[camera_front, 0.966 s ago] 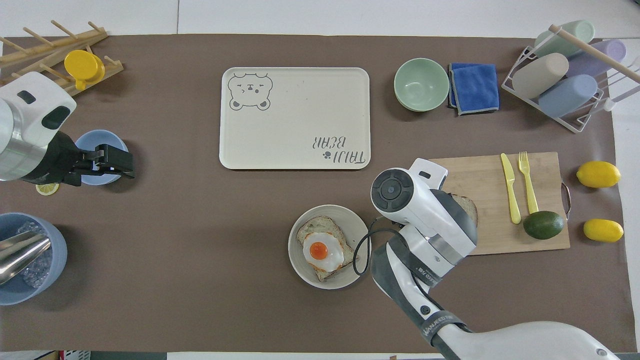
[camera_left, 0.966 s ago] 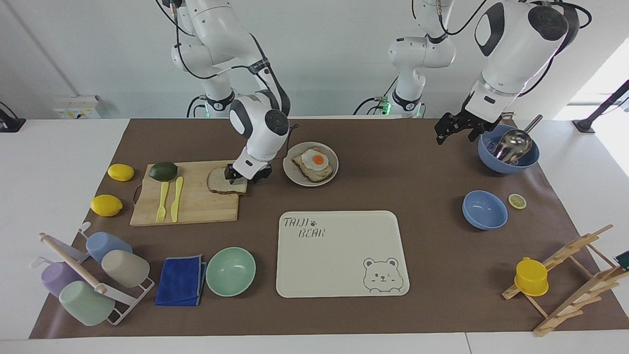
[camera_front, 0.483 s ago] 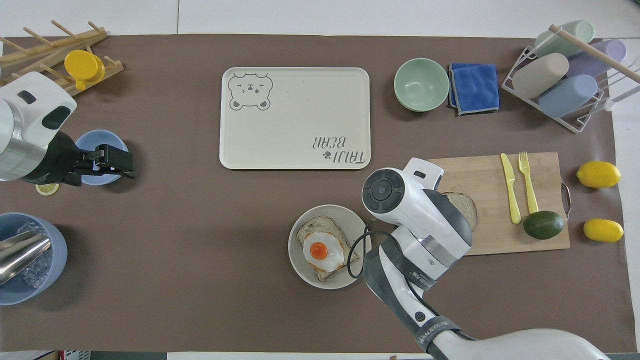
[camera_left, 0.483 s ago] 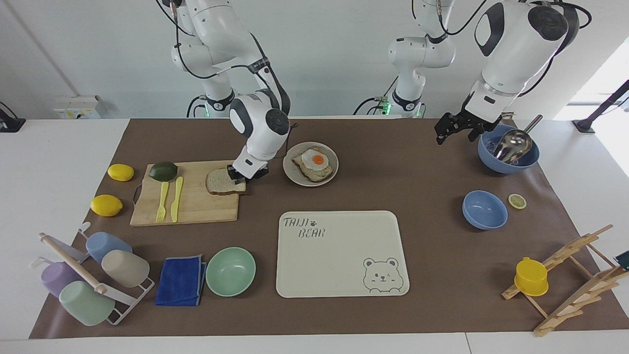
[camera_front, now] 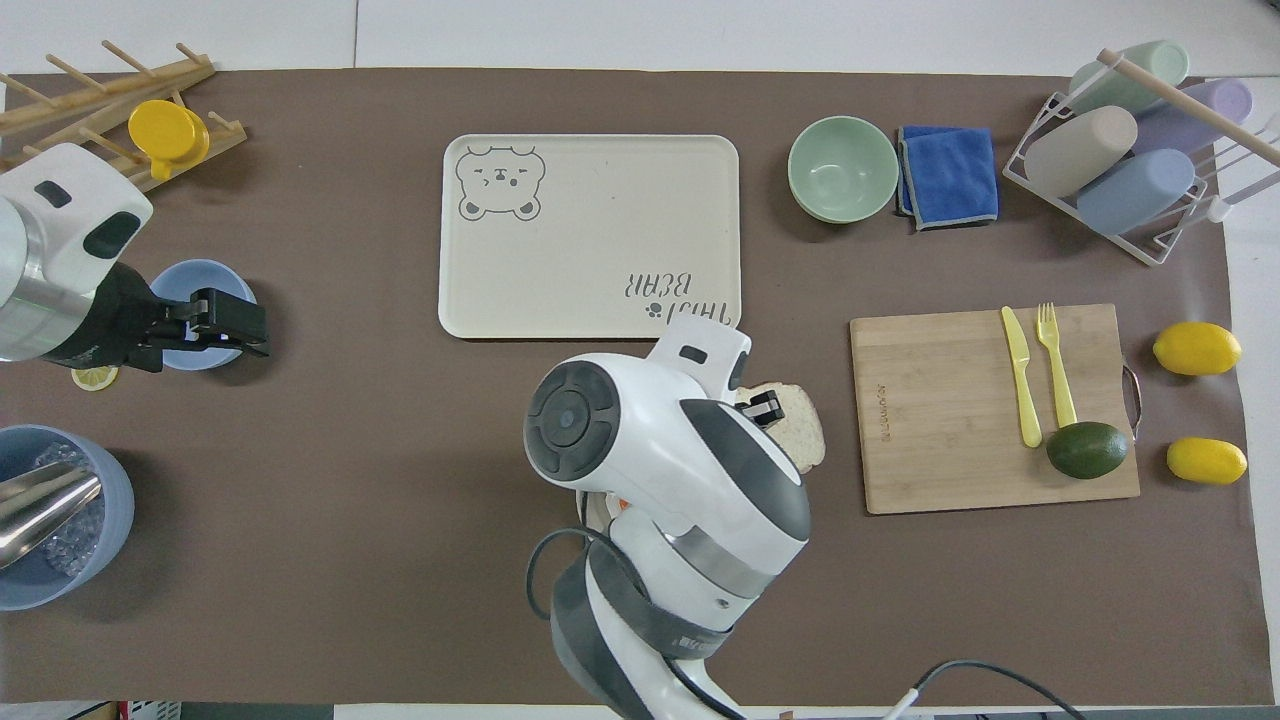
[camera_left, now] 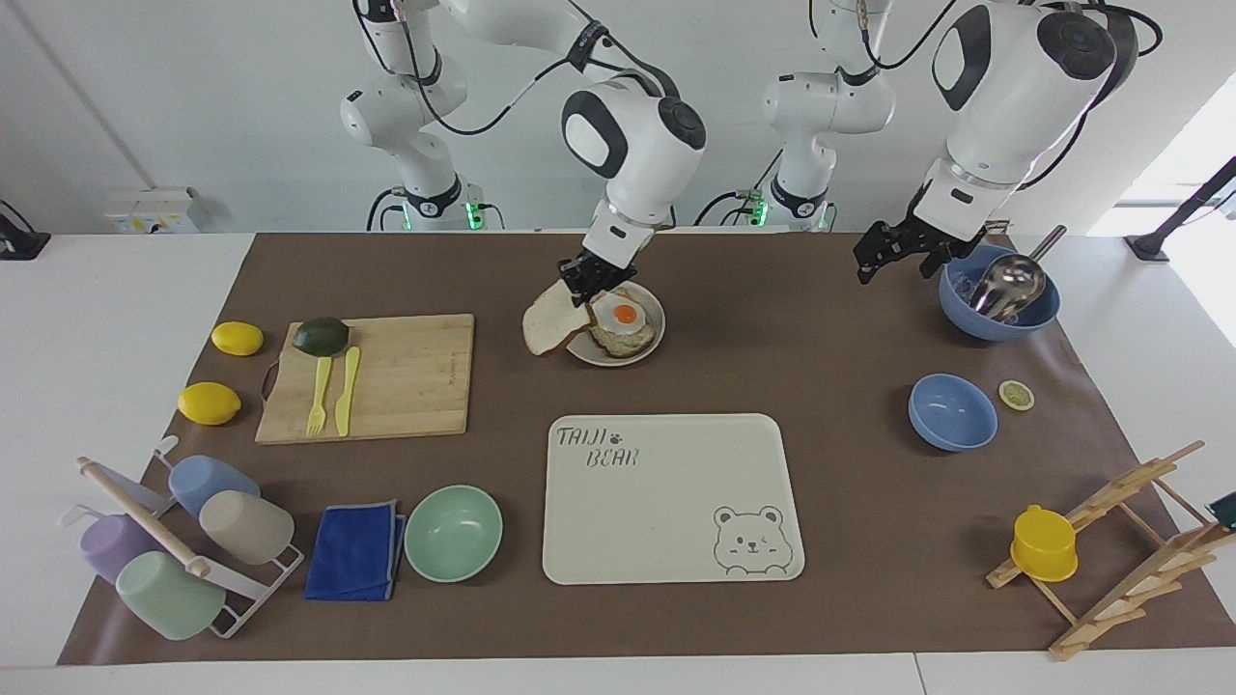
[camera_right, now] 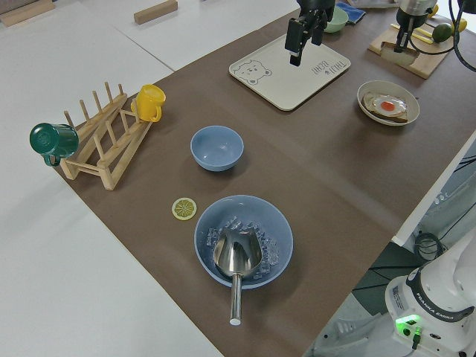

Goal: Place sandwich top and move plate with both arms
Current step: 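Lay the bread on the egg and withdraw the right gripper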

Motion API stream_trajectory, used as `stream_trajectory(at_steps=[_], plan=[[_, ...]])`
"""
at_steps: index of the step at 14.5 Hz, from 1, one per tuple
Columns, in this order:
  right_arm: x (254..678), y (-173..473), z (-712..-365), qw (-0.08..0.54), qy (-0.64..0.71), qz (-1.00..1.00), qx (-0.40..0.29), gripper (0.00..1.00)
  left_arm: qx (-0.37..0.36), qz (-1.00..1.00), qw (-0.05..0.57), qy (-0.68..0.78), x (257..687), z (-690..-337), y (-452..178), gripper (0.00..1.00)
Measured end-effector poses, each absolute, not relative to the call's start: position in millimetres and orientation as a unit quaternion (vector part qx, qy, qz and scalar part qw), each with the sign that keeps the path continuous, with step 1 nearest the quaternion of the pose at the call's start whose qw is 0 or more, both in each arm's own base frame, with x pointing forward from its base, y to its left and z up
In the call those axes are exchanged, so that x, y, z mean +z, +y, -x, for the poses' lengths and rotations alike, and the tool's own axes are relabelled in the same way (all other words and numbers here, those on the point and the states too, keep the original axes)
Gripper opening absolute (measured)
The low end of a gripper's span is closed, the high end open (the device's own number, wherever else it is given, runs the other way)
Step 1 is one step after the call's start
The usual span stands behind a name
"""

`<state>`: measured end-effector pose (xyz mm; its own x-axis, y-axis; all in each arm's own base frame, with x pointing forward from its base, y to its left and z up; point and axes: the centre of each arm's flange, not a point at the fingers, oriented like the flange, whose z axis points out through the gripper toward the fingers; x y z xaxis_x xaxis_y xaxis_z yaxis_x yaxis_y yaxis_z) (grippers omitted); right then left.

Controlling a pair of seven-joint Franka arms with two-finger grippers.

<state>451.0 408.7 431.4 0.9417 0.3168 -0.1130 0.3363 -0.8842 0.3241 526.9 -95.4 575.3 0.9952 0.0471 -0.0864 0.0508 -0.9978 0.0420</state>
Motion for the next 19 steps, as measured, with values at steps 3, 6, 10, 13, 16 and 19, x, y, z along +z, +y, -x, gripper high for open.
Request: stream_trajectory(at_steps=[3, 6, 10, 13, 16, 19], plan=[[398.1, 455.2, -424.0, 0.163, 0.153, -0.974, -0.018, 0.07, -0.042, -0.999, 0.022, 0.025, 575.5, -527.1, -94.8, 1.0], [365.7, 473.7, -412.4, 0.165, 0.153, -0.974, -0.016, 0.07, -0.042, -0.999, 0.022, 0.023, 575.7, -526.8, -96.6, 1.0], [358.1, 474.4, -412.2, 0.157, 0.156, -0.975, -0.011, 0.22, -0.033, -0.999, 0.024, 0.023, 577.3, -528.8, -97.6, 1.0], [370.0, 479.6, -415.1, 0.123, 0.146, -0.982, -0.006, 0.5, -0.024, -0.999, 0.026, 0.024, 578.7, -530.8, -97.0, 1.0], [412.2, 438.5, -458.9, 0.085, 0.086, -0.993, 0.002, 0.87, -0.024, -0.999, 0.026, 0.024, 578.8, -531.0, -96.6, 1.0], [466.0, 333.4, -517.3, 0.078, 0.024, -0.997, -0.007, 1.0, -0.024, -0.999, 0.026, 0.023, 578.7, -530.7, -98.4, 1.0]])
